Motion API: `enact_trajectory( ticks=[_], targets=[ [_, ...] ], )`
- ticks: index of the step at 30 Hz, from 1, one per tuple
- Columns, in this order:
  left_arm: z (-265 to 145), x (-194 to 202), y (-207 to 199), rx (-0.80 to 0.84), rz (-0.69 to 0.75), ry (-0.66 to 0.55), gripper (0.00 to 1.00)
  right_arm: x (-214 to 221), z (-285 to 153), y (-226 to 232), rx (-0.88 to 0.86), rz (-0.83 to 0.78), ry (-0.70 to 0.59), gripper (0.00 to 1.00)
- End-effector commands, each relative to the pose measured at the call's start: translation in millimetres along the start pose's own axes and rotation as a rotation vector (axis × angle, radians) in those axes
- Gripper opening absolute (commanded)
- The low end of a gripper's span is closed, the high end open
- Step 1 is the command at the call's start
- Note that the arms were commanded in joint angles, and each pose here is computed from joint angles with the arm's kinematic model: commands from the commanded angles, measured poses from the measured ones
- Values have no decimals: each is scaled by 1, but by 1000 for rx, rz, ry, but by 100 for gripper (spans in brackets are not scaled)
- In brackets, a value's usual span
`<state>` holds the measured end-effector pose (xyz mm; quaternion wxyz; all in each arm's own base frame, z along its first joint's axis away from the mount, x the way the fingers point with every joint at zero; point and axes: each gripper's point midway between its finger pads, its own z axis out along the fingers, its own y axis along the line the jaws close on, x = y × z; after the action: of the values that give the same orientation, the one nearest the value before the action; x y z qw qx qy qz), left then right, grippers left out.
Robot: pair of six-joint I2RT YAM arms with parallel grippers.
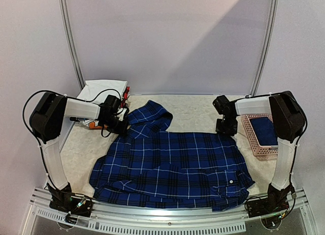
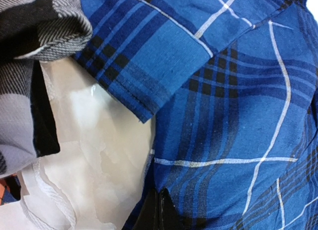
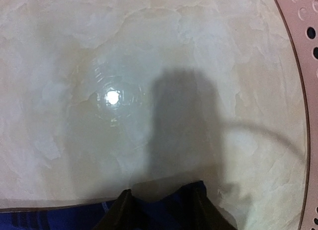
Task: Fold and stack the mixed laundry pile
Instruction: Pick up the 1/3-folded shirt from the center of the board.
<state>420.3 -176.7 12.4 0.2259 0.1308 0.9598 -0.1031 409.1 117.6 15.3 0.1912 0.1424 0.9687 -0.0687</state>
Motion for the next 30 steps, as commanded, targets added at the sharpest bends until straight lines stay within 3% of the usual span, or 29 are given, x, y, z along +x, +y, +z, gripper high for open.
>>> enact_trajectory(
  ticks=[1, 5, 10, 15, 30],
  targets=[
    [-9, -7, 5, -5, -2, -32, 0, 20, 21, -12, 70, -23, 58, 34],
    [-10, -8, 5, -10, -2, -34, 0, 14, 16, -14, 80, -27, 40, 26],
    [-16, -15, 4, -3, -2, -78, 0, 2, 4, -9, 63, -44, 17, 8],
    [-32, -28, -1, 9, -6, -123, 0, -7, -7, -6, 44, -65, 4, 1],
    [-84, -27, -21, 42, 29, -217, 0, -9, -55, -9, -83, -83, -58, 0]
  ],
)
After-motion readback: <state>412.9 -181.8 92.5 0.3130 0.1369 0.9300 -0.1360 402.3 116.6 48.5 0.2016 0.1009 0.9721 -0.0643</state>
